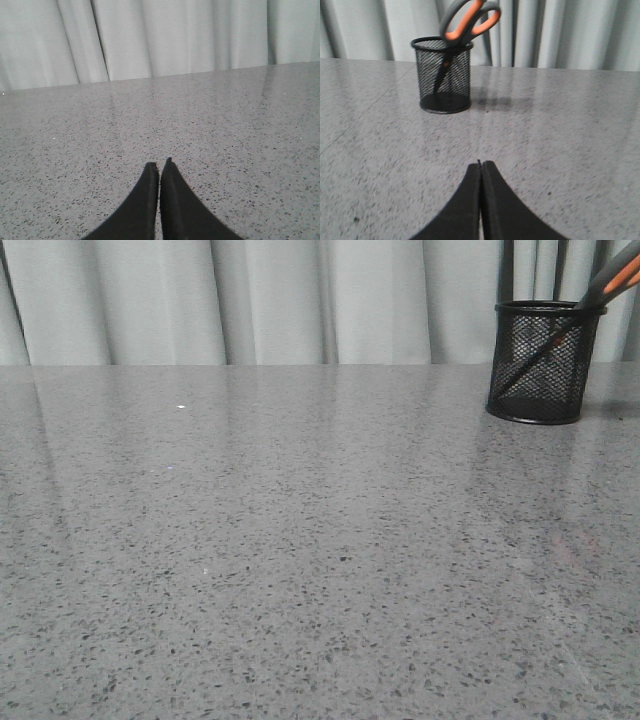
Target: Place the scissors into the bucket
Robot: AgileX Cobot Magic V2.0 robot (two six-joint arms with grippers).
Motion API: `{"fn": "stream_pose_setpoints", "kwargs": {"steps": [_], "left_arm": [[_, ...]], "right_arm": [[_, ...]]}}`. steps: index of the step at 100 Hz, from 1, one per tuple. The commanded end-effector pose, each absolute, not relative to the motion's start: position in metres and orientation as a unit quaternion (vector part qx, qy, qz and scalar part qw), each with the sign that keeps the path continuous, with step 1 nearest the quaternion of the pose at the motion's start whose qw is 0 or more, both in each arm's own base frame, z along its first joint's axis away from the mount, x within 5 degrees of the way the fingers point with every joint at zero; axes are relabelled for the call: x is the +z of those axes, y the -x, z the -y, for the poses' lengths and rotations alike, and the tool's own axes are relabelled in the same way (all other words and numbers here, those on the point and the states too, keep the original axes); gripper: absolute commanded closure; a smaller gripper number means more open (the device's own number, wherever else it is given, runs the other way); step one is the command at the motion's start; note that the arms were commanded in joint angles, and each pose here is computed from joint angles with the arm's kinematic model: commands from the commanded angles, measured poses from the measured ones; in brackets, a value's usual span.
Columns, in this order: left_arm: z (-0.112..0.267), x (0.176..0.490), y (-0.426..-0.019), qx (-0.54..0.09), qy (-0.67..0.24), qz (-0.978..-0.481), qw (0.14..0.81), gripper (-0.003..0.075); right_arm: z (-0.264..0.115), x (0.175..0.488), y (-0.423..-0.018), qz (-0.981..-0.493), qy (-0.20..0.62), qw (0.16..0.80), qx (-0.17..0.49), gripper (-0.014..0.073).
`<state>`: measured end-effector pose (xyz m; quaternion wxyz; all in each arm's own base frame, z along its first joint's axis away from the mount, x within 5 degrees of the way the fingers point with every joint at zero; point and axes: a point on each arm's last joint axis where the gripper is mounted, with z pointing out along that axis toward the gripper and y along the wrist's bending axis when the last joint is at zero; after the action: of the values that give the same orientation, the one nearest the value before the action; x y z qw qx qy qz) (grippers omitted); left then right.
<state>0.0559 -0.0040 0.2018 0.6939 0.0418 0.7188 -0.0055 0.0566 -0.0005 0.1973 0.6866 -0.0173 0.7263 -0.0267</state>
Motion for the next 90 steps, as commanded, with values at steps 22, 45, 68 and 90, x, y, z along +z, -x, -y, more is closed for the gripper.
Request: {"fn": "stream_pose_setpoints", "kwargs": {"steps": [22,45,68,90], "left_arm": [[0.003,0.205,-0.055,-0.010,-0.032,-0.687,0.726,0.0741],[0.003,0.205,-0.055,-0.010,-0.032,-0.687,0.726,0.0741],[0.003,0.205,-0.055,-0.010,-0.032,-0.687,0.726,0.0741],[0.003,0.205,-0.055,-0.010,-0.032,-0.687,0.726,0.0741]], "right_arm": [[0.001,0.195,-0.056,-0.707,0.020,0.707,-0.029,0.0665],[0.001,0.190,-0.056,-0.726,0.021,0.687,-0.029,0.0665],[0.001,0.190,-0.056,-0.725,0.021,0.688,-0.029,0.0665],[0.001,0.190,-0.056,-0.725,0.021,0.688,-0.029,0.0665]]}}
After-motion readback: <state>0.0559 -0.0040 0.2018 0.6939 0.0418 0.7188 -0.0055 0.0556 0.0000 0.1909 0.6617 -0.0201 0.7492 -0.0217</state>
